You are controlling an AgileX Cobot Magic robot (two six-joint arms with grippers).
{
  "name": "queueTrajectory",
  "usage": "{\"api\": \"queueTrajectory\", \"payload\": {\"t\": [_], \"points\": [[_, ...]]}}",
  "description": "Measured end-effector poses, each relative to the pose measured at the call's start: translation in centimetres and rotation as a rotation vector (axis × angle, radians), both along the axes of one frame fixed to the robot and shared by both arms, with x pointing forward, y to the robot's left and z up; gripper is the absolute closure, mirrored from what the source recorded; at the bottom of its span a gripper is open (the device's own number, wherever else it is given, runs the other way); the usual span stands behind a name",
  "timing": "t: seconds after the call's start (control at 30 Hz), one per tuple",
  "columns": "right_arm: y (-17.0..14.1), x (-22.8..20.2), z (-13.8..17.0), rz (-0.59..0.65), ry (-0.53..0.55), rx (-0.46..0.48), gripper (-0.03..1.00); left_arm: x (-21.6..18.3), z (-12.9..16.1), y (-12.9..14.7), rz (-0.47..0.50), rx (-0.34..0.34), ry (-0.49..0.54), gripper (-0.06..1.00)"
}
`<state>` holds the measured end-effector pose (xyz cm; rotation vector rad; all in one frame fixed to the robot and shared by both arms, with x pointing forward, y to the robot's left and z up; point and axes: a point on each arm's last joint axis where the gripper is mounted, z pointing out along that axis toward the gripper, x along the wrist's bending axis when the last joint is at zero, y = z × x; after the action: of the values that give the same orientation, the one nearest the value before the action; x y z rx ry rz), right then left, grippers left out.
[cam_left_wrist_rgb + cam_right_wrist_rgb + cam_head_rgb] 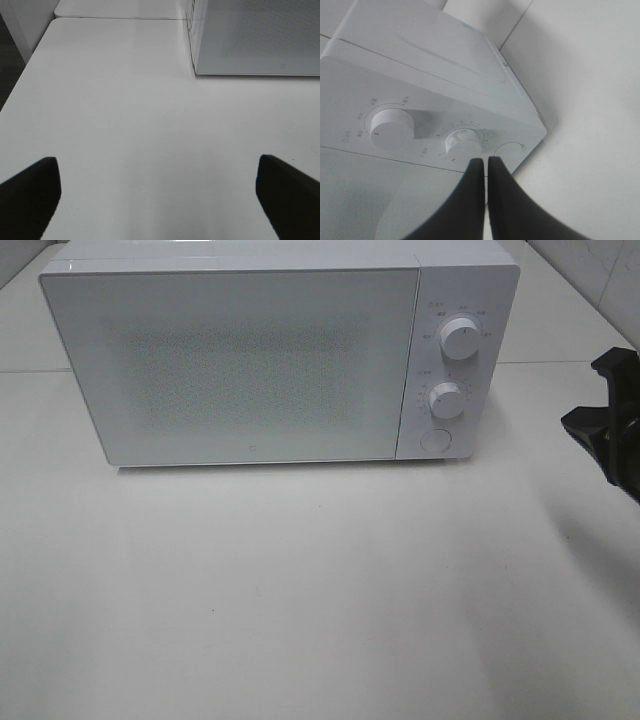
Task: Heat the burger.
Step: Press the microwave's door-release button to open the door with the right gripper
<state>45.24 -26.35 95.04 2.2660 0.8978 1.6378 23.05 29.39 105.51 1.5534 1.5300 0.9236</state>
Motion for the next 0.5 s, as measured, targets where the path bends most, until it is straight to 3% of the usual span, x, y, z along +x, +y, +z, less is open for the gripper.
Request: {"api": "queueTrajectory", "payload": {"t": [0.13,0.2,0.5], "points": [[0.0,0.1,-0.7,-0.032,0.043,0.074,0.97,0.0,0.0,0.0,0.000,0.000,0.000,-0.03],[0.8,0.1,-1.4,-0.052,0.097,0.172,0.97,0.0,0.0,0.0,0.001,0.001,0.000,-0.03],[3.1,0.1,-3.2,-0.052,0.162,0.275,0.97,0.0,0.0,0.0,0.001,0.001,0.000,-0.03]]}}
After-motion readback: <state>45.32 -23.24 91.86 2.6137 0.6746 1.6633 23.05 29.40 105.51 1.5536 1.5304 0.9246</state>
